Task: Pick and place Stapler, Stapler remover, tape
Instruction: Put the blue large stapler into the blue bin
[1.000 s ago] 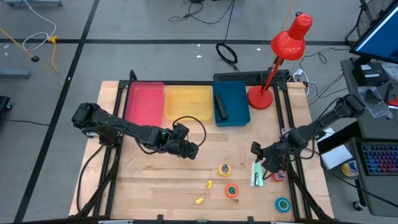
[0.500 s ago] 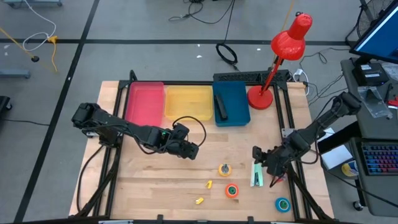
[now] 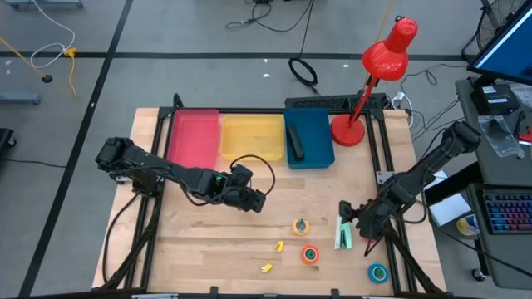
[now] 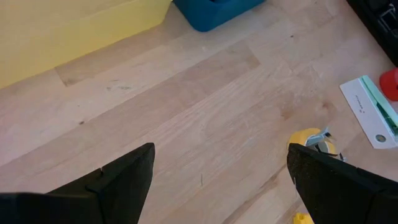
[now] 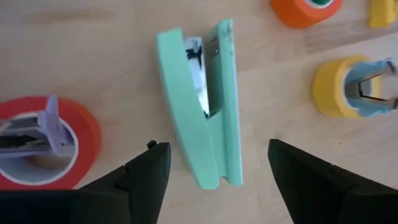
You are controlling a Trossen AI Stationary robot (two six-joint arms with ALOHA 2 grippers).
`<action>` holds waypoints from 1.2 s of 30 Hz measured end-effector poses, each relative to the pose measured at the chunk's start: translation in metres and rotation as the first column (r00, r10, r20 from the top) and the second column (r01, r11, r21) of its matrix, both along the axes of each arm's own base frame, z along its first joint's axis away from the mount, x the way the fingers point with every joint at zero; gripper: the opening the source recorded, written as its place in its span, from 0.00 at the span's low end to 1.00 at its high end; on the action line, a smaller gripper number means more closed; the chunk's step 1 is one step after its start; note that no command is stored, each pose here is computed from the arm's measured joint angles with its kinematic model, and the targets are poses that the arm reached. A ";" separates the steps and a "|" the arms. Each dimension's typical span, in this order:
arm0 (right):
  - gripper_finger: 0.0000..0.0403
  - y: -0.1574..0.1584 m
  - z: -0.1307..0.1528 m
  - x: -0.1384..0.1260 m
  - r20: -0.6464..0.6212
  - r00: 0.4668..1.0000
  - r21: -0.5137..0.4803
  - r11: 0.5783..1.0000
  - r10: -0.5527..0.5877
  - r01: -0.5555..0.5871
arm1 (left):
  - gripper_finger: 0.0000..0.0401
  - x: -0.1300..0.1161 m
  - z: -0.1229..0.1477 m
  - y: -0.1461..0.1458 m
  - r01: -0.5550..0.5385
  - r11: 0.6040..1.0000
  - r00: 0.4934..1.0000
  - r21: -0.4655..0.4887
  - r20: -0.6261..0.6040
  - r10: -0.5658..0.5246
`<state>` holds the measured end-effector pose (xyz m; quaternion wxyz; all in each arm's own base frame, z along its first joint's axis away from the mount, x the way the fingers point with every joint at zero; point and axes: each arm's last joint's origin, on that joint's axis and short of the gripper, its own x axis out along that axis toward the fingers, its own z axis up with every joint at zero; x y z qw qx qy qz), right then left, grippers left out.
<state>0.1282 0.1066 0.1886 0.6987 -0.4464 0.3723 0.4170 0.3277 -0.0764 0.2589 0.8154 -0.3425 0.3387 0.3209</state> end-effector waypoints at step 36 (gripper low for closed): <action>0.41 0.009 -0.042 0.027 -0.092 0.992 -0.167 0.983 -0.091 0.075 | 0.90 0.000 0.000 0.000 0.000 1.000 1.000 0.002 0.000 0.000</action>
